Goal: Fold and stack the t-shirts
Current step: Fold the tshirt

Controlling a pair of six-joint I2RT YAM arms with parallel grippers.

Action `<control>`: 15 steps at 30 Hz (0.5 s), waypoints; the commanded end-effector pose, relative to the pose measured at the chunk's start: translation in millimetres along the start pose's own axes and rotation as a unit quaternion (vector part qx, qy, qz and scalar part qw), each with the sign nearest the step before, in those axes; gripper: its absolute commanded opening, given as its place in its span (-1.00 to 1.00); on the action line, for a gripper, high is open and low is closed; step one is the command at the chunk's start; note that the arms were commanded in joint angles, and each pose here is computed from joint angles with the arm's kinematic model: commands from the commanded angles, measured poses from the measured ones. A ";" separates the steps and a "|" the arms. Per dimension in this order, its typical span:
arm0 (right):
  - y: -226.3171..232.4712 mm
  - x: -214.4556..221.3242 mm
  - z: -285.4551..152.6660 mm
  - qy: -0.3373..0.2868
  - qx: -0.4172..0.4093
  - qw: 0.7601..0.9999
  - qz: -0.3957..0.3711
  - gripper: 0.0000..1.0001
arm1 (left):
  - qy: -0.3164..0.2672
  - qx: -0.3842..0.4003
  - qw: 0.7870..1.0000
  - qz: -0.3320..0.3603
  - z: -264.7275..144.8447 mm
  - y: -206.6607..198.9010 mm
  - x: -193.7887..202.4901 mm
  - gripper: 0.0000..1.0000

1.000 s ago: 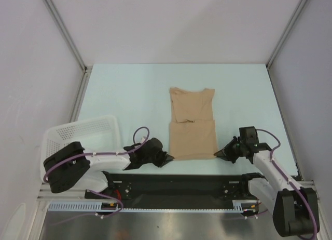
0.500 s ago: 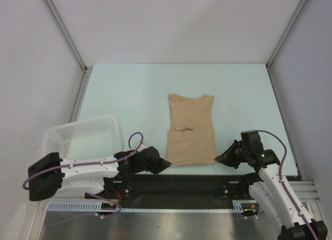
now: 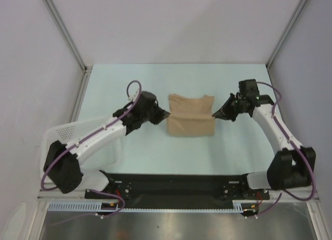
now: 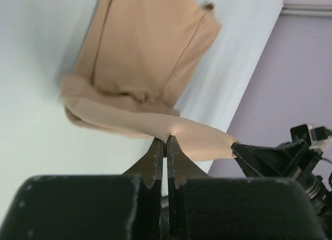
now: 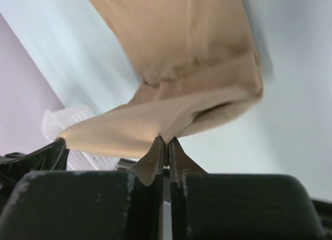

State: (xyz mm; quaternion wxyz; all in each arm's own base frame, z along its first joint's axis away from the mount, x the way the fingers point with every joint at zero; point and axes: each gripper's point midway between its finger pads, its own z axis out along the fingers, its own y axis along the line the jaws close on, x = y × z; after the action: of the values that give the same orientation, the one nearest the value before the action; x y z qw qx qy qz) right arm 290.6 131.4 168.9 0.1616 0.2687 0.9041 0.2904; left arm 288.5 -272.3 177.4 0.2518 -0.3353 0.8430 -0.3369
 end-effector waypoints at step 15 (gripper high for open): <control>43.9 -132.0 68.6 0.011 -0.025 0.999 -0.022 -1.00 | 0.084 0.050 0.988 0.116 117.5 -80.8 -73.4 -0.99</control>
State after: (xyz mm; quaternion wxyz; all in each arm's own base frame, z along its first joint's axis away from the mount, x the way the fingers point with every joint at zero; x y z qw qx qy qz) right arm 434.7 120.1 149.5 0.1538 0.2518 0.9065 0.3019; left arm 429.6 -291.8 149.5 0.2257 -0.2435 0.8836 -0.3301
